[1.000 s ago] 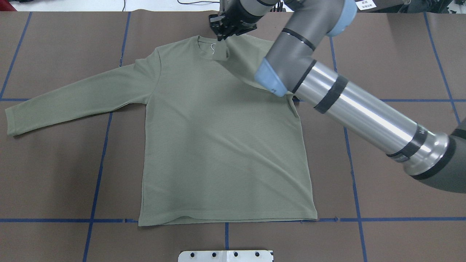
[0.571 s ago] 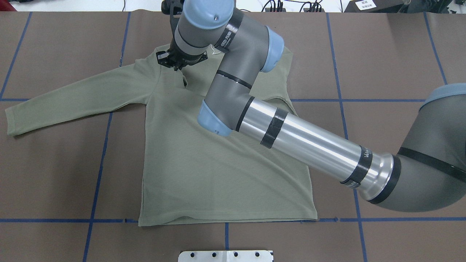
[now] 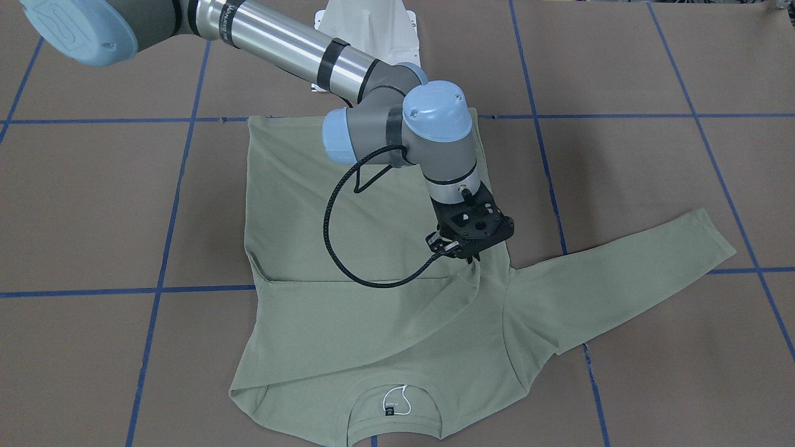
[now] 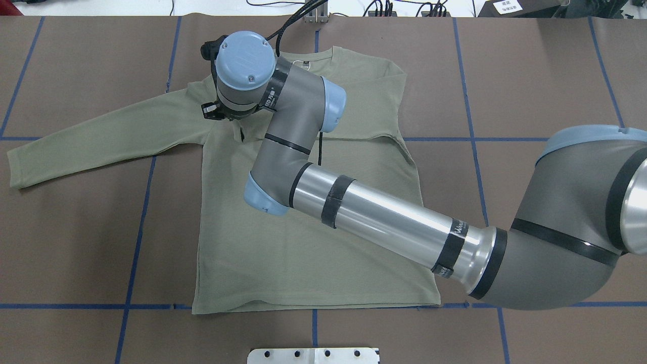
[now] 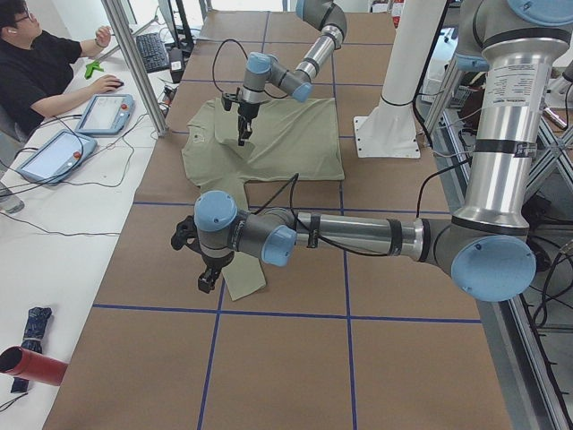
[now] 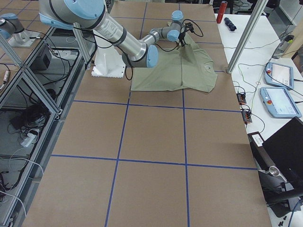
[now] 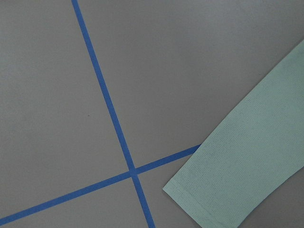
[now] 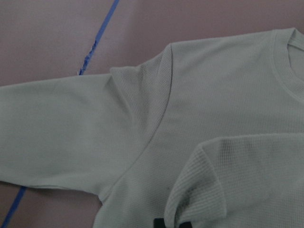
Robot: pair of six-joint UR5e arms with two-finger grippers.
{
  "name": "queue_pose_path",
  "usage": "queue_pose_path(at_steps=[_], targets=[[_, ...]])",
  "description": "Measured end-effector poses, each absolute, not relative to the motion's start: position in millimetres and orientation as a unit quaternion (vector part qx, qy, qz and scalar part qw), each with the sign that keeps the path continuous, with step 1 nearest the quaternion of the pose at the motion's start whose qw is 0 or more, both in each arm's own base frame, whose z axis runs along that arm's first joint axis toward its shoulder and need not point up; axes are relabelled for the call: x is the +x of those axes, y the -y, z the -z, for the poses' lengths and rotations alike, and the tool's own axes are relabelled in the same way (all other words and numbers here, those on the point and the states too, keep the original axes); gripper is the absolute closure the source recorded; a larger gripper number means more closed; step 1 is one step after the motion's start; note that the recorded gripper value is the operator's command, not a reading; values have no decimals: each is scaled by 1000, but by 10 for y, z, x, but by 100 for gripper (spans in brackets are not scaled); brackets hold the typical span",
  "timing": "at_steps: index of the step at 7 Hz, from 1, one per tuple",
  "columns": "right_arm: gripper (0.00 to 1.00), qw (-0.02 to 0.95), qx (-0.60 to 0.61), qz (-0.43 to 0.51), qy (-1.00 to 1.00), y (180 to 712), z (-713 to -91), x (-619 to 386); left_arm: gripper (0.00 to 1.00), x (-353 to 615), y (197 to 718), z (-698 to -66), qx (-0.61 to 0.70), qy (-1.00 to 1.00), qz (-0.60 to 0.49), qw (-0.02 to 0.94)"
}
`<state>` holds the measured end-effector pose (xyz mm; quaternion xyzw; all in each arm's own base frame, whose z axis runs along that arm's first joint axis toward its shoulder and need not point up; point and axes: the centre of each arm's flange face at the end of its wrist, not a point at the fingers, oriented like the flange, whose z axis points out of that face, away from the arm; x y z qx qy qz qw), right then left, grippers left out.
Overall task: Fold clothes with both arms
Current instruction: 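Carry the grasped sleeve with the right gripper across the shirt body, then release the sleeve and raise the right gripper away from the shirt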
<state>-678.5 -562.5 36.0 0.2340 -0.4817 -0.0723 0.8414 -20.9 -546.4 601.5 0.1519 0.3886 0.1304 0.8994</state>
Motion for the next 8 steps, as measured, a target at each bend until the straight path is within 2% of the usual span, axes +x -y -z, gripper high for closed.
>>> queue_pose_path(at_steps=[2, 4, 6, 8], targets=[[1, 818, 281, 57, 498, 5628, -66, -6789, 0, -199, 5472, -6087, 146, -389, -131, 900], [1, 812, 290, 50, 504, 5560, -28, -6845, 0, -199, 5471, -6117, 144, -389, -128, 901], [0, 827, 266, 45, 493, 5556, -72, -6798, 0, -181, 5465, -6114, 139, -394, -91, 904], [0, 865, 202, 49, 457, 5484, -257, -6328, 0, -94, 5305, -6199, 149, -406, -22, 901]])
